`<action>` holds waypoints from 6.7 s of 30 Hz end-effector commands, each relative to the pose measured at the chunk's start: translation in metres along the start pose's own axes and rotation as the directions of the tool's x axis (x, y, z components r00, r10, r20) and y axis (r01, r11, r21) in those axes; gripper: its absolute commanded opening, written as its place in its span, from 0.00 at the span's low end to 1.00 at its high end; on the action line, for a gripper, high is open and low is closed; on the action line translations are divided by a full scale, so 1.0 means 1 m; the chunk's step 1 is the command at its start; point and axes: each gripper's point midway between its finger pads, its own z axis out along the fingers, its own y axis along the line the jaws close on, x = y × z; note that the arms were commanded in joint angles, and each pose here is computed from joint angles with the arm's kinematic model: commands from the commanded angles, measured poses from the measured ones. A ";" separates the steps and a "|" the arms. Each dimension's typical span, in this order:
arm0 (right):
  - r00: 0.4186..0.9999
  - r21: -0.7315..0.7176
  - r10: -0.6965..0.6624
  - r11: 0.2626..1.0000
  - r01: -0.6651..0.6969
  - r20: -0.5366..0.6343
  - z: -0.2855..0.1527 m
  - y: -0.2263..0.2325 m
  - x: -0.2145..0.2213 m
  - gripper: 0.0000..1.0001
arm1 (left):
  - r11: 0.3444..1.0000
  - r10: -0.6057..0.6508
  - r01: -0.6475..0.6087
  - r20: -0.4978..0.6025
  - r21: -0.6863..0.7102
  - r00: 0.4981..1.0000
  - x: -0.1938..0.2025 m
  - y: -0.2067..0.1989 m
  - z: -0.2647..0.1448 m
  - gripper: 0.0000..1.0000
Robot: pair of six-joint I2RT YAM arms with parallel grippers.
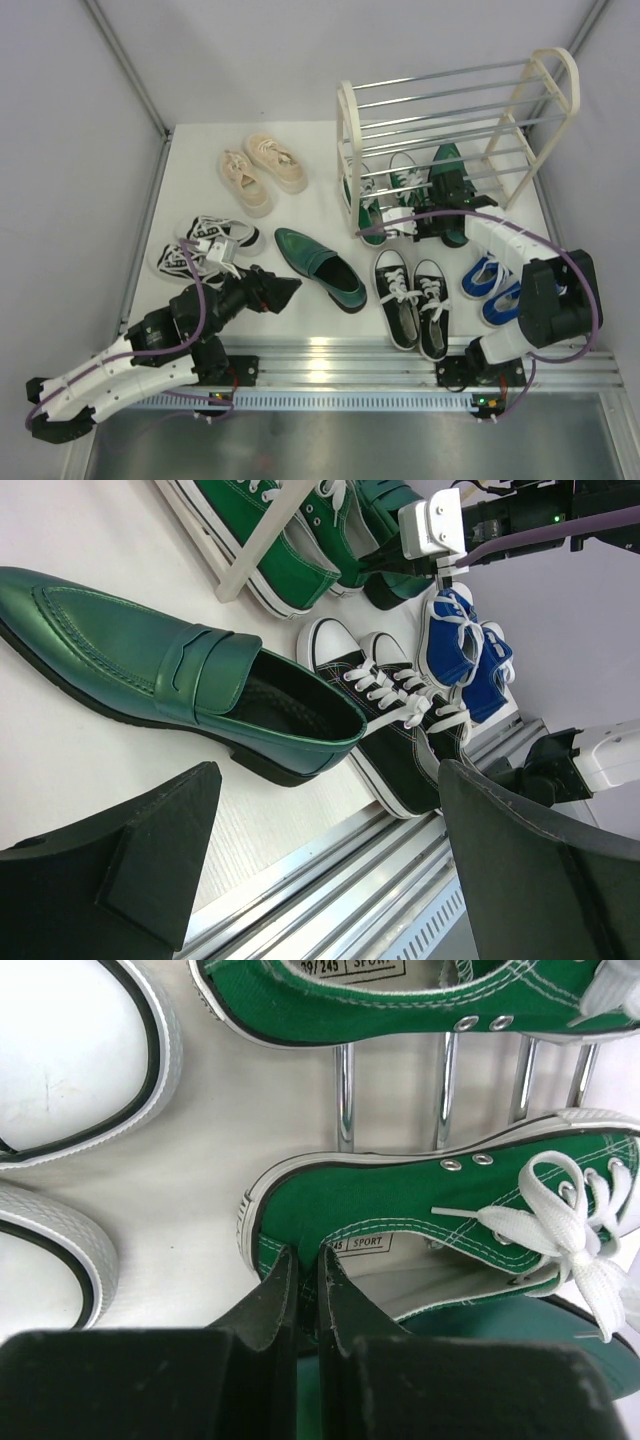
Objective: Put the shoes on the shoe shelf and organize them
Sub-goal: Adjust the shoe at the shoe shelf, then pick up the shoe at the center of the board.
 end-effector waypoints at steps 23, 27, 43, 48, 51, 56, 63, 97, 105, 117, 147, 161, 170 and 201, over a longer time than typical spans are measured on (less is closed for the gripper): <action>0.969 0.140 -0.200 0.974 0.180 0.145 -0.009 -0.019 -0.067 0.00 | 1.000 -0.012 0.012 0.021 0.018 1.000 -0.005 -0.004 -0.002 0.95; 0.959 0.190 -0.242 0.959 0.212 0.150 -0.009 -0.023 -0.074 0.00 | 1.000 -0.013 0.012 0.023 0.018 1.000 -0.006 -0.004 -0.002 0.95; 0.927 0.246 -0.327 0.928 0.279 0.184 -0.009 -0.029 -0.091 0.00 | 1.000 -0.009 0.009 0.024 0.017 1.000 -0.007 -0.005 -0.002 0.95; 0.936 0.225 -0.307 0.937 0.266 0.173 -0.003 -0.024 -0.086 0.11 | 1.000 -0.009 0.009 0.025 0.016 1.000 -0.007 -0.004 -0.001 0.95; 0.941 0.225 -0.296 0.940 0.257 0.165 -0.003 -0.022 -0.083 0.32 | 1.000 -0.009 0.009 0.022 0.013 1.000 -0.006 -0.004 -0.001 0.95; 0.952 0.259 -0.262 0.941 0.216 0.158 -0.014 -0.024 -0.083 0.44 | 1.000 -0.012 0.012 0.022 0.013 1.000 -0.006 -0.004 -0.001 0.95; 0.962 0.323 -0.196 0.938 0.128 0.189 -0.055 -0.029 -0.092 0.55 | 1.000 -0.016 0.016 0.020 0.024 1.000 -0.008 -0.007 -0.002 0.95; 0.997 -0.002 0.074 0.997 -0.074 0.014 -0.083 0.013 0.079 0.62 | 0.999 -0.035 0.035 0.006 0.007 0.999 0.006 0.004 0.001 0.95; 0.992 0.003 0.109 0.994 -0.109 -0.062 -0.055 0.008 0.097 0.47 | 0.999 -0.034 0.034 0.012 0.003 0.999 0.005 0.005 0.001 0.95; 0.998 0.035 -0.029 0.999 0.031 -0.057 -0.054 -0.012 0.083 0.00 | 0.999 -0.032 0.032 0.009 -0.007 0.999 0.006 0.006 0.002 0.95; 0.988 0.113 -0.155 0.982 0.152 0.017 -0.059 -0.053 0.031 0.00 | 1.000 -0.026 0.026 0.007 0.000 1.000 0.002 0.001 0.002 0.95; 0.995 0.137 -0.087 0.986 0.092 -0.044 -0.052 -0.062 0.048 0.30 | 1.000 -0.026 0.026 0.010 0.003 1.000 0.001 0.001 0.001 0.95; 0.999 0.219 -0.020 0.975 0.030 -0.050 -0.066 -0.072 0.049 0.58 | 0.999 -0.033 0.033 0.003 0.002 0.999 0.003 0.000 0.002 0.95; 0.628 -0.042 0.593 0.743 -0.668 0.504 -0.144 0.067 -0.075 0.70 | 0.753 -0.461 0.420 0.050 -0.507 0.886 0.080 0.045 0.097 0.85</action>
